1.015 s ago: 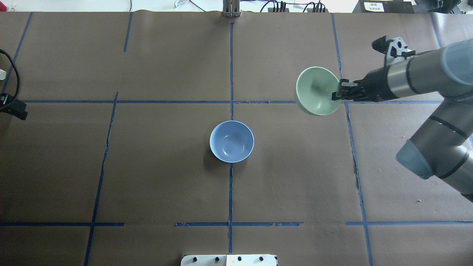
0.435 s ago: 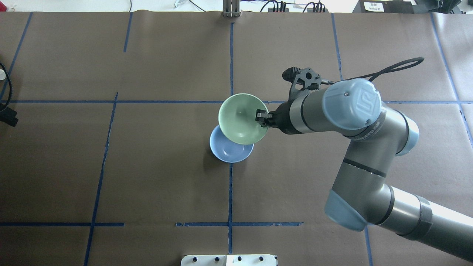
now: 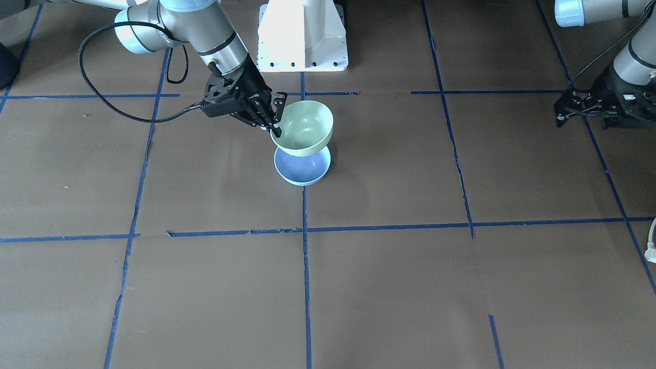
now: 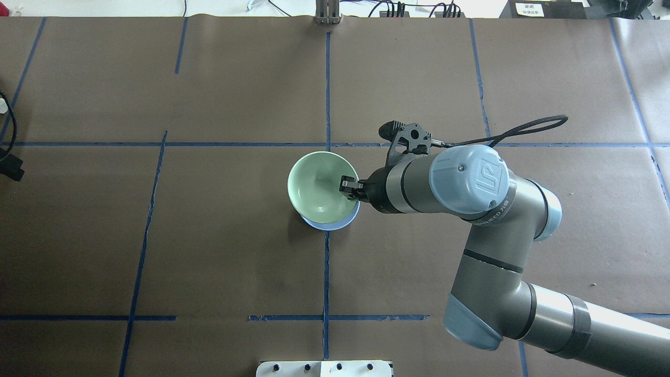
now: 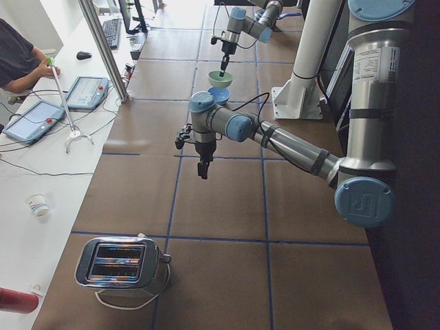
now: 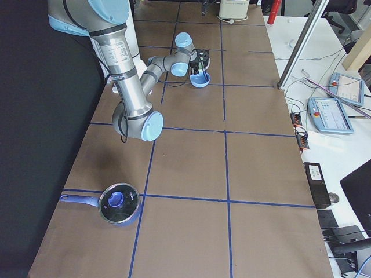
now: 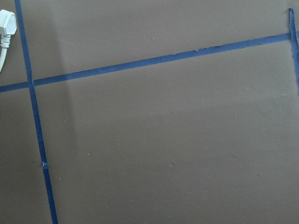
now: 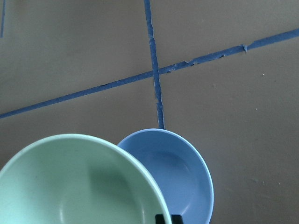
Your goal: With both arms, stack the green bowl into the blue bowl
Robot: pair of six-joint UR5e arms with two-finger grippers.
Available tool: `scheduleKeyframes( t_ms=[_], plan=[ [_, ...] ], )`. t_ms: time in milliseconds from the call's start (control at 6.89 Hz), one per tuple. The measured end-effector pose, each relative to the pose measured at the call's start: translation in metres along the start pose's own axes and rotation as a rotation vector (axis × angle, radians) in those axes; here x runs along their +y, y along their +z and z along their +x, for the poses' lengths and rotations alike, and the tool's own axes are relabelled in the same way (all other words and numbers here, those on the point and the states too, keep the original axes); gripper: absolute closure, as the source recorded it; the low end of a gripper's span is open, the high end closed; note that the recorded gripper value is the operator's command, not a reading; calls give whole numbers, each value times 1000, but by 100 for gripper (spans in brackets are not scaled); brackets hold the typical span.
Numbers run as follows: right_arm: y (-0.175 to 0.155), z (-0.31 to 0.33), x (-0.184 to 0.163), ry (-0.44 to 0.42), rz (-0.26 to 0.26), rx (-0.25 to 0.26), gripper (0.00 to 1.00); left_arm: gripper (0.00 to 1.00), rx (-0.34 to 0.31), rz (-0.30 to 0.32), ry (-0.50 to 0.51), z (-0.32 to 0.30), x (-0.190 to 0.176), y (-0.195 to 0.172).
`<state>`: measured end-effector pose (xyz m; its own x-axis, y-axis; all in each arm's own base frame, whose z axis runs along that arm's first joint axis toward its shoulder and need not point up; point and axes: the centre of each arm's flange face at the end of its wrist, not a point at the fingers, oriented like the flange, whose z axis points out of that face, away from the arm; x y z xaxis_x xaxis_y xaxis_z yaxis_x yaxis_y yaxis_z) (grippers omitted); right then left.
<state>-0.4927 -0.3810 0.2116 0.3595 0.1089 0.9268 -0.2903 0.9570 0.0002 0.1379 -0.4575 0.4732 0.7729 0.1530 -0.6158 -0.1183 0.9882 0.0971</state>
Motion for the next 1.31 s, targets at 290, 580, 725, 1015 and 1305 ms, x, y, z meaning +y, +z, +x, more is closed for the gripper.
scheduleKeyframes(
  t_ms=[290,580,725,1015,1305],
  plan=[
    [17,6,3,30,43,-3,98,0,1,2,1,1,-1,-1],
    [24,10,1,59,66,-16,97,0,1,3,1,2,-1,-2],
    [25,12,-1,64,70,-12,92,0,1,3,0,1,0,-1],
    [29,16,-1,68,71,2,1,0,1,3,-1,1,0,-2],
    [38,16,1,152,70,12,0,0,1,1,-1,1,0,-1]
  ],
)
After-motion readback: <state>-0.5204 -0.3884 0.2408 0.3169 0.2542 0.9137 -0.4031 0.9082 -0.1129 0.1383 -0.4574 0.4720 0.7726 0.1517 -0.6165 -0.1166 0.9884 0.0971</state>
